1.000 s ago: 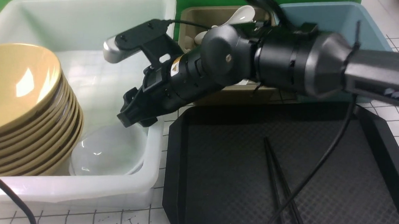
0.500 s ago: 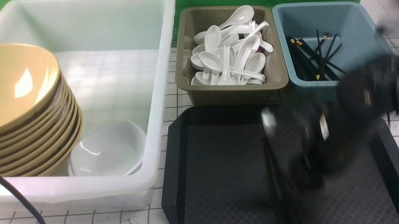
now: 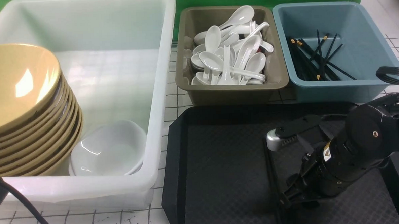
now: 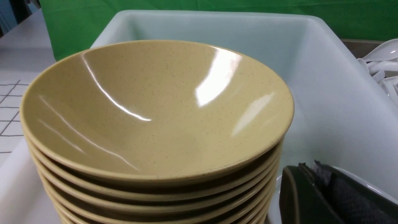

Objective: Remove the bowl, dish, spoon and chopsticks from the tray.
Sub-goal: Use the right arm to grab the chopsticks

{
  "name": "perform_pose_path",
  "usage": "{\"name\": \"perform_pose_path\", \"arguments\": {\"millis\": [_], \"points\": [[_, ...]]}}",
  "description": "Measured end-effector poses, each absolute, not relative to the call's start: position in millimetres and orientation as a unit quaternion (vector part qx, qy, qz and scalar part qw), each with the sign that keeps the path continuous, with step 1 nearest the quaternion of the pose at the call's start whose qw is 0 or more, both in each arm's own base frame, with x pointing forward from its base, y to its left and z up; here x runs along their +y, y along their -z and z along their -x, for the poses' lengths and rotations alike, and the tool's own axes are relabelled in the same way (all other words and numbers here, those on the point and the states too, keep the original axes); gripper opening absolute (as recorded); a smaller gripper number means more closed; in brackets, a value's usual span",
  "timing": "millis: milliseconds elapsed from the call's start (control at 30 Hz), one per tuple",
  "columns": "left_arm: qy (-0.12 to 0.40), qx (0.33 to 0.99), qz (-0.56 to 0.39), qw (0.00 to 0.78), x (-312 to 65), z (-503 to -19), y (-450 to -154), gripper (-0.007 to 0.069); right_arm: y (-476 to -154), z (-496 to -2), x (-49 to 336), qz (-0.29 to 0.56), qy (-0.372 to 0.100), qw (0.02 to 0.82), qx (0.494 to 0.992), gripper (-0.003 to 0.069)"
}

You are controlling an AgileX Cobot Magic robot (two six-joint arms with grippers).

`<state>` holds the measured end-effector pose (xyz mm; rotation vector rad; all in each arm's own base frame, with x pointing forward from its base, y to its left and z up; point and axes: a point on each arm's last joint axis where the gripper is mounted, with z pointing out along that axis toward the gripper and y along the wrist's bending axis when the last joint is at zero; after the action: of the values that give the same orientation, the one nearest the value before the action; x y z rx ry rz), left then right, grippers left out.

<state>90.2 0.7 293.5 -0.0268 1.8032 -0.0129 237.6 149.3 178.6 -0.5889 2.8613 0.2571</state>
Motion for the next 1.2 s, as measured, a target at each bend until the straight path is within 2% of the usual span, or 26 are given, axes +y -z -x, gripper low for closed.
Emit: {"name": "perform_pose_path", "arguments": {"millis": [267, 633, 700, 833, 867, 1033, 1200], "points": [[0.006, 0.785, 0.014, 0.62, 1.0, -90.6, -290.8, -0.0012, -193.2, -242.2, 159.3, 0.195, -0.102, 0.114, 0.969, 0.0375], [0.005, 0.782, 0.016, 0.623, 1.4, -91.0, -290.3, -0.0012, -164.8, -226.4, 190.7, 0.217, -0.097, 0.06, 0.97, 0.0366], [0.004, 0.782, 0.016, 0.623, 1.5, -91.0, -290.4, -0.0012, -164.2, -223.4, 194.7, 0.224, -0.098, 0.059, 0.968, 0.0346], [0.004, 0.78, 0.017, 0.626, 1.6, -91.1, -291.0, -0.0012, -163.4, -220.3, 196.3, 0.251, -0.09, 0.054, 0.962, 0.0187], [0.005, 0.78, 0.017, 0.626, 1.6, -91.1, -291.0, -0.0012, -163.4, -220.3, 196.0, 0.257, -0.088, 0.054, 0.961, 0.0167], [0.005, 0.78, 0.017, 0.626, 1.6, -91.1, -291.0, -0.0012, -165.3, -220.2, 194.2, 0.278, -0.08, 0.057, 0.956, 0.0173], [0.005, 0.78, 0.017, 0.626, 1.6, -91.1, -291.0, -0.0012, -184.8, -217.8, 188.3, 0.305, -0.071, 0.088, 0.946, 0.0173]]}}
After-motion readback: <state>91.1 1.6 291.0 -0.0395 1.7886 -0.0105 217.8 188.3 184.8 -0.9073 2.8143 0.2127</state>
